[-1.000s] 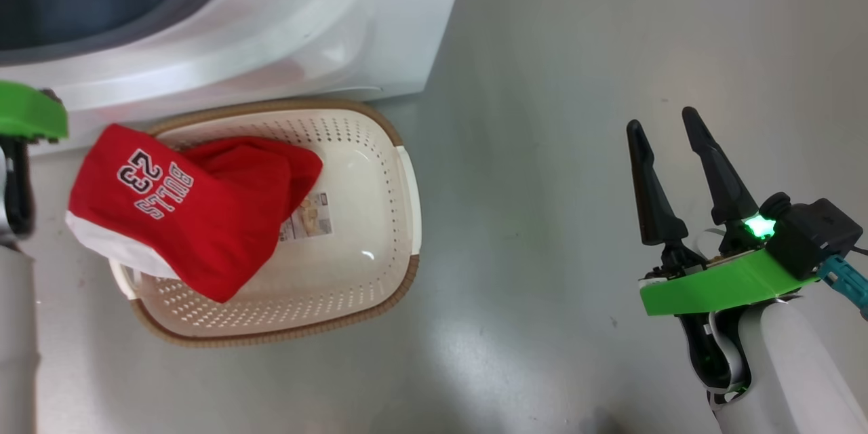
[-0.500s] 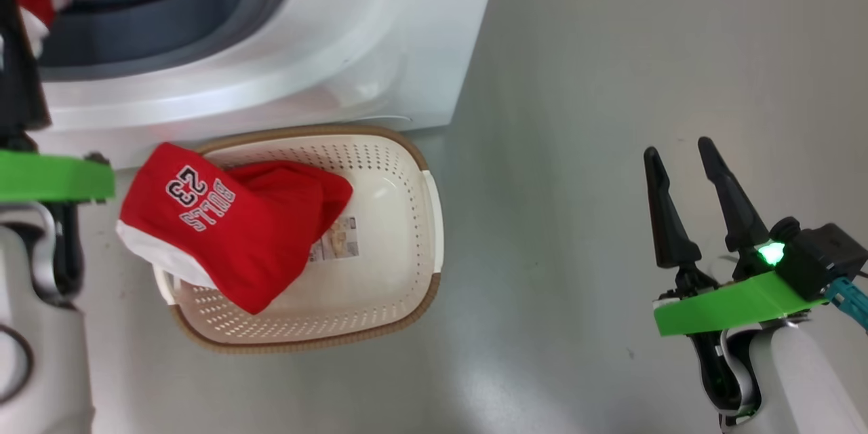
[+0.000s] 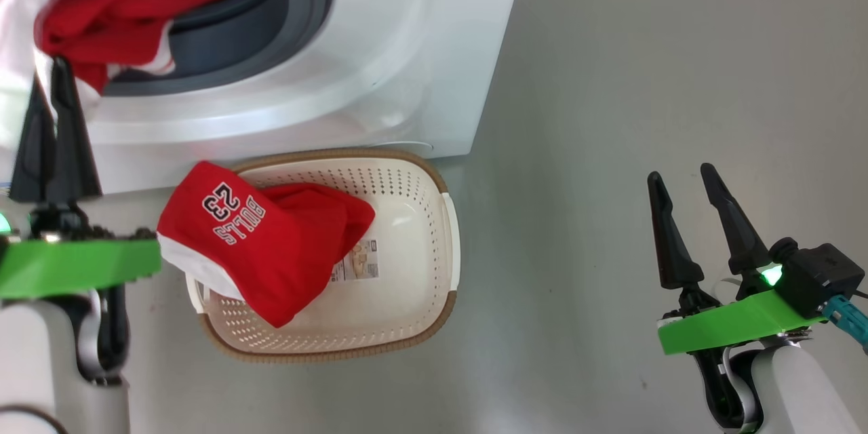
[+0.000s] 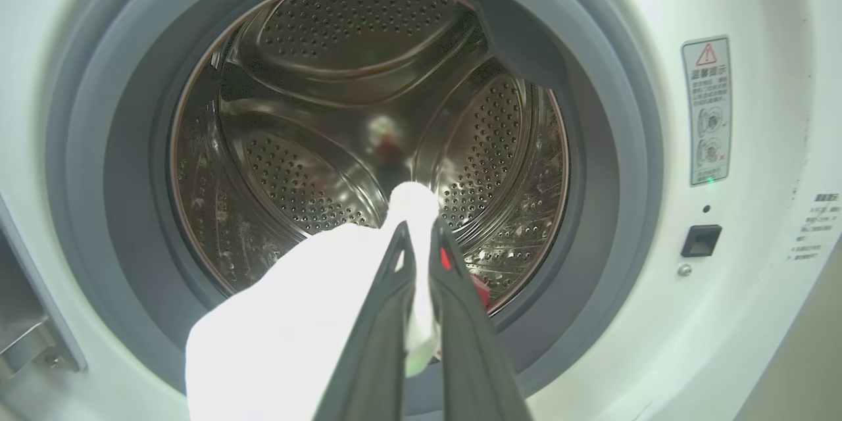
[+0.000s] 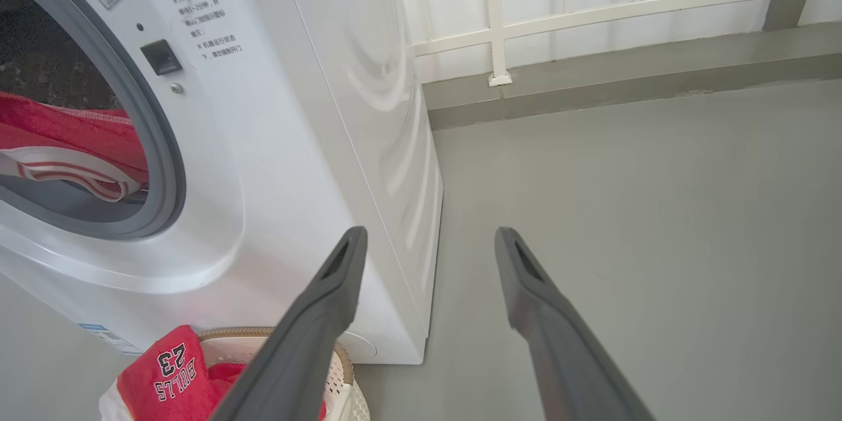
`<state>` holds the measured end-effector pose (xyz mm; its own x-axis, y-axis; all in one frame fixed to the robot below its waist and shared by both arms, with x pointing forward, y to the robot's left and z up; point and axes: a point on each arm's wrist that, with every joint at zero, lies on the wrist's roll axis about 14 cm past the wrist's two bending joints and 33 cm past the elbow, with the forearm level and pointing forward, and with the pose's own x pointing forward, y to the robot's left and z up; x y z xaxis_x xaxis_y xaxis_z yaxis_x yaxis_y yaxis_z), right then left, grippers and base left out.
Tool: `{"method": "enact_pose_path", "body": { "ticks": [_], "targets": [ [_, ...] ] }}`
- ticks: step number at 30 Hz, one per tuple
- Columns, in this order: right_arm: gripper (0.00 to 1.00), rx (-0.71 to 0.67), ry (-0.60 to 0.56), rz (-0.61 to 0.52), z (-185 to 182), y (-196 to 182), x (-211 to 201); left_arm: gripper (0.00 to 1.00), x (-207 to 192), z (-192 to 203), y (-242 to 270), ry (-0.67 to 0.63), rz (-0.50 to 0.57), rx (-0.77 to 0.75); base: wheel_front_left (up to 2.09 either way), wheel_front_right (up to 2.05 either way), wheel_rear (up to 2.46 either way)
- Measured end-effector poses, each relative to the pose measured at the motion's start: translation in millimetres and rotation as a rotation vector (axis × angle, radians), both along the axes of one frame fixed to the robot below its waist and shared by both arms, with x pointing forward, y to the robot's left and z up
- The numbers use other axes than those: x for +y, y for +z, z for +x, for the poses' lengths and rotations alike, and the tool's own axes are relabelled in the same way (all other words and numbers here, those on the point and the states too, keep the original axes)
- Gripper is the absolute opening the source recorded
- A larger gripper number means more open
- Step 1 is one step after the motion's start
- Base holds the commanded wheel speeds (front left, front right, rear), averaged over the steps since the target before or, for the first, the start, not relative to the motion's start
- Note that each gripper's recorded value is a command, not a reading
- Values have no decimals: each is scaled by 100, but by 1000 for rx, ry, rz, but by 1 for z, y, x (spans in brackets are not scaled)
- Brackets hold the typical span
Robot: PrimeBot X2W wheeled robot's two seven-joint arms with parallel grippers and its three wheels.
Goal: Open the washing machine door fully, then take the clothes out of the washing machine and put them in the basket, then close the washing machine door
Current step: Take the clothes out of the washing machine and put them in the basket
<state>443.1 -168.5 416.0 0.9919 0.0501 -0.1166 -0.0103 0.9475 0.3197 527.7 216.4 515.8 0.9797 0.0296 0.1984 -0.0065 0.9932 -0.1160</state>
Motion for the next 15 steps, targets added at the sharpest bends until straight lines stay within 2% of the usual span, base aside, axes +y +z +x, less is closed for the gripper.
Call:
{"method": "enact_pose_path", "body": {
  "ticks": [15],
  "targets": [
    [100,-13,-5,-1,-7,8,-2,0,2,-39,64,17,-16,-194,0,0,0]
  ]
}}
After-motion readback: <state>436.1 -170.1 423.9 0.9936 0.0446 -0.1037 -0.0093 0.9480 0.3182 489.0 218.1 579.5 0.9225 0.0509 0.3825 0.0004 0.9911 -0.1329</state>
